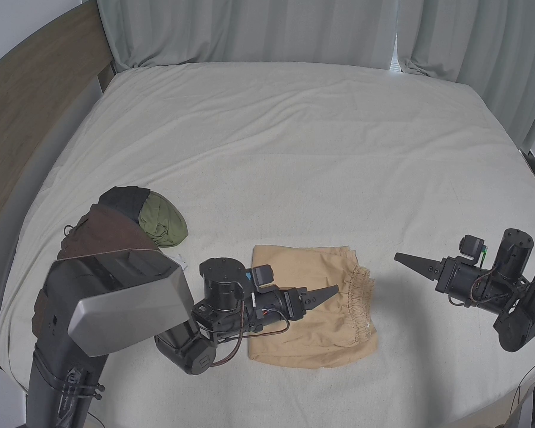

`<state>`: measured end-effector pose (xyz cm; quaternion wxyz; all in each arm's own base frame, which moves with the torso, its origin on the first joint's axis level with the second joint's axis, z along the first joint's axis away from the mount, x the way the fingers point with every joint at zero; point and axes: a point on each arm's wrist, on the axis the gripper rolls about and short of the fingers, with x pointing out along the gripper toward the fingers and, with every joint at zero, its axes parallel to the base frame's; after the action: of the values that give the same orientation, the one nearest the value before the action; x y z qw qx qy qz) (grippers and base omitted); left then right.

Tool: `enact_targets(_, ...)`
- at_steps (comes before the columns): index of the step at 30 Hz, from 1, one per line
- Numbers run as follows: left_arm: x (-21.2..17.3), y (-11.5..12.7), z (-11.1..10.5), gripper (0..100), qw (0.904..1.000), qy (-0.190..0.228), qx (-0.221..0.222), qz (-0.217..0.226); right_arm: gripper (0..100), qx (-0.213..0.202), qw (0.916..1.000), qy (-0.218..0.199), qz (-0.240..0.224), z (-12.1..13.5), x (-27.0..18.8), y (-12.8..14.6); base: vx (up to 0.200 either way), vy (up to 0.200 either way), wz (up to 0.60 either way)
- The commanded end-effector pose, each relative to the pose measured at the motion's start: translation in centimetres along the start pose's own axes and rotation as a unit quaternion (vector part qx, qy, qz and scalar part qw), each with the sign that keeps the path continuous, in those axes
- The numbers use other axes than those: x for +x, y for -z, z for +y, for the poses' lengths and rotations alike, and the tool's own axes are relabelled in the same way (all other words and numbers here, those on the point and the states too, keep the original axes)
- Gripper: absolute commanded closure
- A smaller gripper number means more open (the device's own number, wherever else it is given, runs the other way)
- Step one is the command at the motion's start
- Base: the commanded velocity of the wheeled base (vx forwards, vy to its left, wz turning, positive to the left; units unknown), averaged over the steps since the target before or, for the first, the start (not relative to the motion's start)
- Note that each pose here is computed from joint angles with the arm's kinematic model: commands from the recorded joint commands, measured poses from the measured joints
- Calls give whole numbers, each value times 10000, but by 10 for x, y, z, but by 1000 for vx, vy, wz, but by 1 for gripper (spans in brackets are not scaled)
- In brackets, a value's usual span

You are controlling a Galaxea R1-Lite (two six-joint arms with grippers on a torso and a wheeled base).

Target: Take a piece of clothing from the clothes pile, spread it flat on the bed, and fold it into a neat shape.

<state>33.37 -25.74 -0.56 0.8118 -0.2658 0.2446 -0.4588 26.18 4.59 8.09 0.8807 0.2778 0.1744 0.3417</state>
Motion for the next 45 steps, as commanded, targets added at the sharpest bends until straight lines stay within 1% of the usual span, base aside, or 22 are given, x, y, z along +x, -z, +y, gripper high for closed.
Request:
enact_targets(1, -10, -9, -2, 0, 10000, -36, 13, -92, 0, 18, 10000, -8, 39, 0, 1, 2, 0, 0, 0)
enact_targets(6, -30, -25, -8, 0, 9996, -125, 65, -250, 0, 38, 10000, -10, 79, 1, 1, 4, 0, 0, 0)
enact_targets(7, -30, -25, -8, 0, 9996, -125, 65, -250, 0, 38, 10000, -10, 79, 1, 1, 4, 0, 0, 0)
enact_targets(8, -40, -35, -9, 0, 9991, -168, 116, -359, 0, 59, 9999, -32, 143, 3, 1, 7, 0, 0, 0)
enact_targets(10, -49, -41, -8, 0, 9986, -247, 158, -432, 0, 70, 9998, -66, 201, 5, 2, 10, 0, 0, 0)
enact_targets(12, -65, -46, -3, 0, 9976, -420, 298, -468, 0, 62, 9996, -128, 259, 8, 4, 12, 0, 0, 0)
enact_targets(14, -73, -46, 1, 0, 9965, -543, 444, -465, 0, 61, 9994, -154, 288, 10, 5, 14, 0, 0, 0)
enact_targets(15, -86, -46, 7, 0, 9945, -704, 652, -423, 0, 53, 9994, -150, 293, 12, 6, 15, 0, 0, 0)
enact_targets(18, -109, -44, 14, 0, 9906, -939, 915, -399, 0, 51, 9994, -114, 319, 15, 7, 19, 0, 0, 0)
enact_targets(24, -151, -44, 9, 0, 9853, -1143, 1139, -564, 0, 39, 9987, -235, 451, 23, 12, 25, 0, 0, 0)
enact_targets(26, -162, -43, 11, 0, 9804, -1294, 1386, -538, 0, -1, 9985, -255, 490, 24, 13, 27, 0, 0, 0)
enact_targets(29, -179, -38, 18, 0, 9691, -1593, 1839, -414, 0, -85, 9982, -239, 551, 24, 11, 30, 0, 0, 0)
enact_targets(33, -199, -38, 23, 0, 9599, -1732, 2156, -451, 0, -104, 9978, -271, 600, 26, 11, 33, 0, 0, 0)
enact_targets(35, -210, -43, 25, 0, 9534, -1746, 2416, -454, 0, -103, 9976, -273, 626, 27, 11, 34, 0, 0, 0)
enact_targets(36, -220, -47, 28, 0, 9476, -1744, 2634, -467, 0, -101, 9975, -281, 641, 27, 12, 35, 0, 0, 0)
enact_targets(38, -230, -50, 32, 0, 9417, -1730, 2848, -469, 0, -84, 9973, -276, 677, 26, 13, 36, 0, 0, 0)
enact_targets(39, -238, -54, 36, 0, 9361, -1714, 3033, -491, 0, -50, 9971, -242, 717, 24, 14, 39, 0, 0, 0)
enact_targets(40, -243, -56, 36, 0, 9333, -1696, 3125, -498, 0, -35, 9970, -221, 735, 23, 14, 40, 0, 0, 0)
enact_targets(42, -252, -59, 36, 0, 9302, -1627, 3247, -530, 0, -18, 9973, -120, 723, 21, 15, 41, 0, 0, 0)
enact_targets(44, -258, -58, 37, 0, 9301, -1574, 3278, -512, 0, 4, 9971, -55, 755, 19, 16, 44, 0, 0, 0)
enact_targets(45, -260, -58, 37, 0, 9286, -1569, 3326, -498, 0, 8, 9969, -38, 783, 18, 17, 45, 0, 0, 0)
